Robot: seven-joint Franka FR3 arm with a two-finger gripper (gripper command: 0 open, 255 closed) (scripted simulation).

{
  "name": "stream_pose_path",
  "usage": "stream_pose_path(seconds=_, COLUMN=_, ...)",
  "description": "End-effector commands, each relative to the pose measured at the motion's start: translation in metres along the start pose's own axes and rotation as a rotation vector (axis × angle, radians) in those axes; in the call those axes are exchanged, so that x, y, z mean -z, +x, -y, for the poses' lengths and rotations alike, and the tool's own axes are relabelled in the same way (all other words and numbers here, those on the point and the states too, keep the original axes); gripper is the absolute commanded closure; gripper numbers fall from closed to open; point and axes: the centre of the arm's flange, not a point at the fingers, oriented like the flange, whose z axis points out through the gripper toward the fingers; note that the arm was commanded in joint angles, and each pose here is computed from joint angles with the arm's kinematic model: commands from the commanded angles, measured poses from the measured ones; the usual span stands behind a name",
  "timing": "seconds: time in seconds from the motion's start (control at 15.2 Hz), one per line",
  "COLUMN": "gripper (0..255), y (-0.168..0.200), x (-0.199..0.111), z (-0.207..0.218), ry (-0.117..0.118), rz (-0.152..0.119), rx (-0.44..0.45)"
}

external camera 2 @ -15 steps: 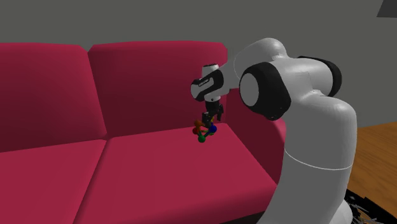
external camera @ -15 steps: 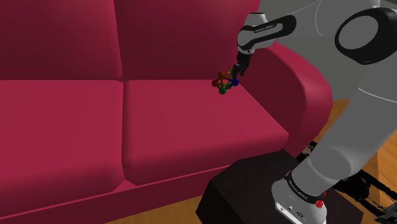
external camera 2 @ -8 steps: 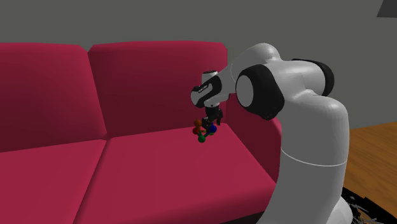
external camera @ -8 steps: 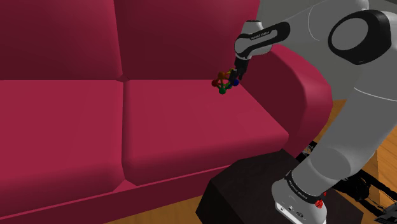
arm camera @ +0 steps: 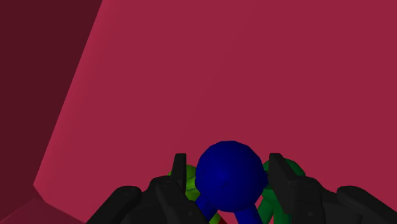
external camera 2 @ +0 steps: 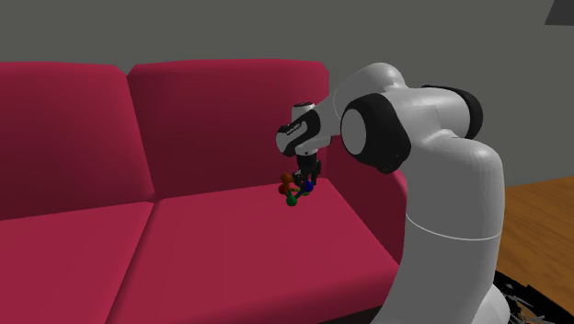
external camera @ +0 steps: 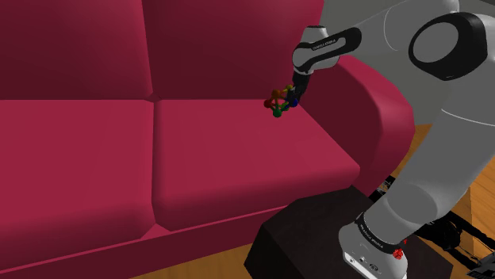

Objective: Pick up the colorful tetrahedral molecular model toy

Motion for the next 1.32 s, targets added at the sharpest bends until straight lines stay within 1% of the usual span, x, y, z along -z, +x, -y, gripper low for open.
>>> stream_pose_path(seconds=0.0, gripper=255, y=0.000, x=-0.001, z=0.000, ry=0.000, rz=0.001, rx=0.000)
stream_pose_path(seconds=0.13, gripper=255, y=0.000, x=0.000, z=0.001, ry=0.000, rz=0.001, rx=0.000)
stream_pose_path(seconds=1.12, gripper=255, y=-0.001, x=0.078, z=-0.009, ry=0.000, rz=0.001, rx=0.000)
stream_pose_path(seconds=1.25, gripper=255, y=-0.001, x=0.079, z=-0.009, ry=0.000, rz=0.001, rx=0.000)
